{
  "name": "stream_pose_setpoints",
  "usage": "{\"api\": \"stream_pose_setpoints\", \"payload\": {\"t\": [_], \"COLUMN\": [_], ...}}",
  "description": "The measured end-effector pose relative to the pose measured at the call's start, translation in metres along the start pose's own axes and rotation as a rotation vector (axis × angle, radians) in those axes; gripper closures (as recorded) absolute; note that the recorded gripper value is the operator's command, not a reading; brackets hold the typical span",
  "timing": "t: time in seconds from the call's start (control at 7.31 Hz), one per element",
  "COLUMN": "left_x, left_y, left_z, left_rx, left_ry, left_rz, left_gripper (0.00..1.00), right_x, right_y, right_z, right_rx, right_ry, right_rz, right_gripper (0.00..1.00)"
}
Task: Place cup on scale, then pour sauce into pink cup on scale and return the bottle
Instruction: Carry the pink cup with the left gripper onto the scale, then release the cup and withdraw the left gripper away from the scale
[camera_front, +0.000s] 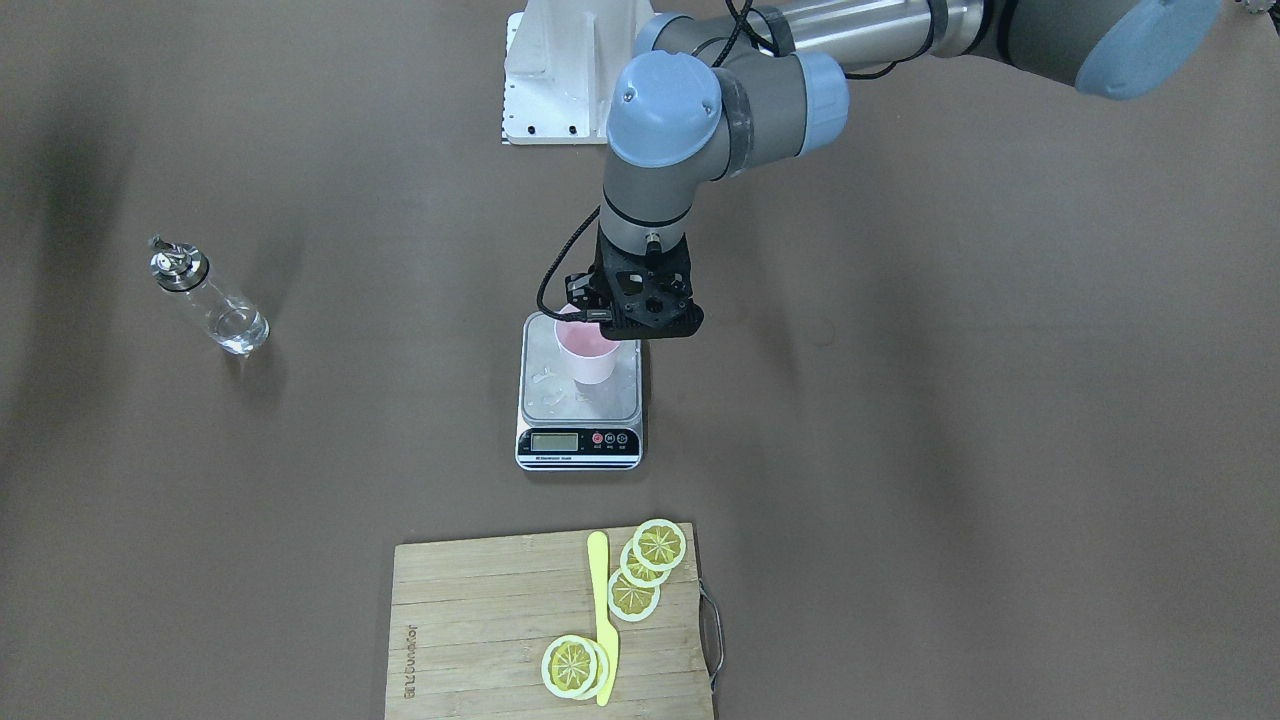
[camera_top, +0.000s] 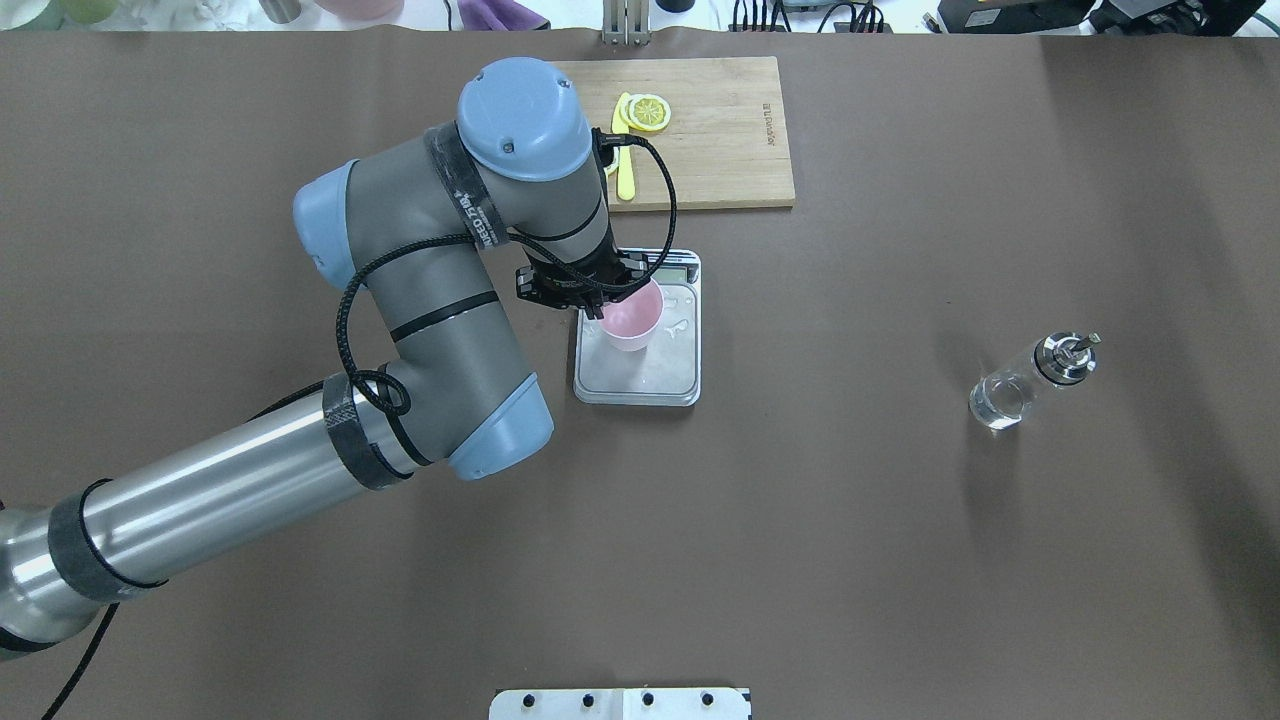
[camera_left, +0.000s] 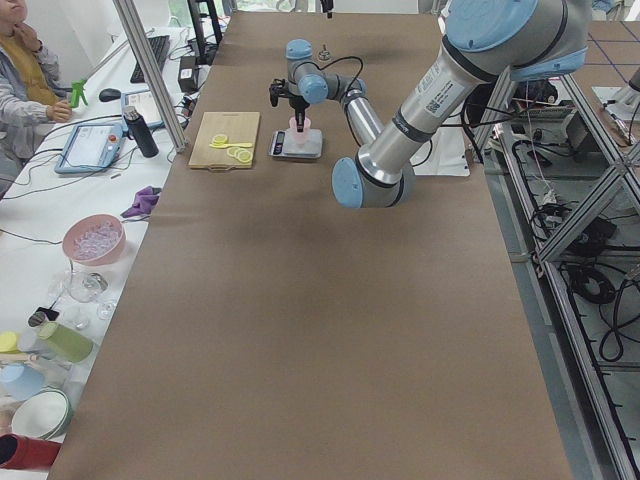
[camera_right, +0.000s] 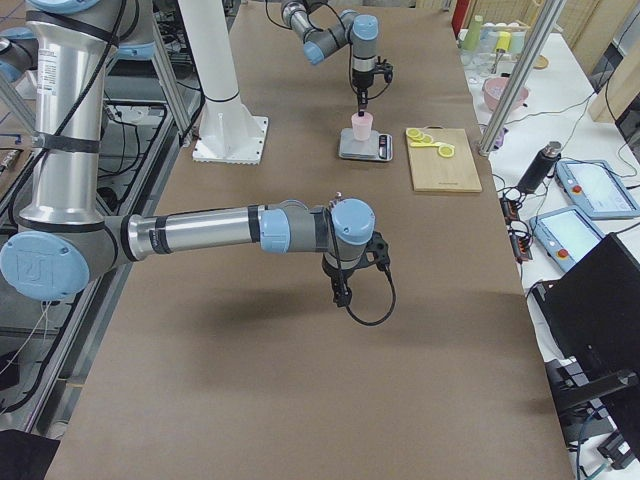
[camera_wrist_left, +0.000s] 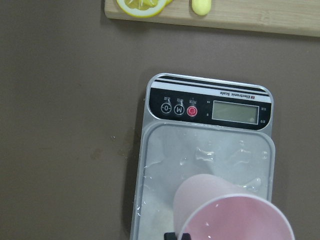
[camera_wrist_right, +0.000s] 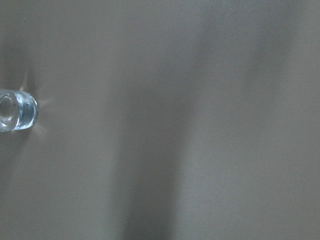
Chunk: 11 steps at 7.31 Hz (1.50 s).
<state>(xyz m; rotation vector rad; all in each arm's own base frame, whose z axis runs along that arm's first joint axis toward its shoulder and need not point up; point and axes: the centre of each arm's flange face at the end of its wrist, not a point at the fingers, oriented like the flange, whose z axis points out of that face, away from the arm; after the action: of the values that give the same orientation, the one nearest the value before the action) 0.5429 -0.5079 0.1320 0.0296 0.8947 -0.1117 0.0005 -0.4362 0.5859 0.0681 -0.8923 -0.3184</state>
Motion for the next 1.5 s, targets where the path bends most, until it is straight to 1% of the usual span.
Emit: {"api": "stream_pose_setpoints", "payload": {"t": [0.27,0.41,0.55,0.68,0.82,0.96,1.09,1.23,1.37,1.5], "left_x": [0.0,-0.001,-0.008,-0.027,-0.057,-0.096,-0.14,-0.178,-0.205,-0.22], "left_y": [-0.007,-0.009,-0.015,-0.02,-0.016,-0.008,0.0,0.005,0.005,0.002], "left_z": [0.009,0.01,0.004,-0.008,-0.021,-0.04,-0.063,-0.081,-0.093,-0.101], "left_rx": [0.012,0.015,0.023,0.033,0.035,0.03,0.032,0.042,0.051,0.056], "left_ry": [0.0,-0.001,-0.006,-0.01,0.0,0.021,0.034,0.027,0.009,-0.01], "left_rz": [-0.006,-0.009,-0.017,-0.028,-0.034,-0.026,0.004,0.031,0.046,0.051], "left_gripper": [0.02,0.02,0.02,0.02,0.02,0.02,0.02,0.02,0.02,0.02], "right_x": [0.001,0.001,-0.001,-0.003,-0.004,-0.004,-0.006,-0.007,-0.007,-0.008], "right_y": [0.007,0.01,0.014,0.016,0.02,0.023,0.025,0.034,0.053,0.069], "right_z": [0.002,0.005,0.006,0.007,0.008,0.009,0.01,0.013,0.02,0.029], "right_rx": [0.016,0.024,0.031,0.04,0.05,0.057,0.062,0.083,0.139,0.209], "right_ry": [-0.002,-0.02,-0.05,-0.067,-0.075,-0.079,-0.081,-0.085,-0.092,-0.106], "right_rz": [-0.02,-0.027,-0.032,-0.044,-0.058,-0.065,-0.074,-0.107,-0.194,-0.294], "right_gripper": [0.0,0.0,0.0,0.0,0.0,0.0,0.0,0.0,0.0,0.0]}}
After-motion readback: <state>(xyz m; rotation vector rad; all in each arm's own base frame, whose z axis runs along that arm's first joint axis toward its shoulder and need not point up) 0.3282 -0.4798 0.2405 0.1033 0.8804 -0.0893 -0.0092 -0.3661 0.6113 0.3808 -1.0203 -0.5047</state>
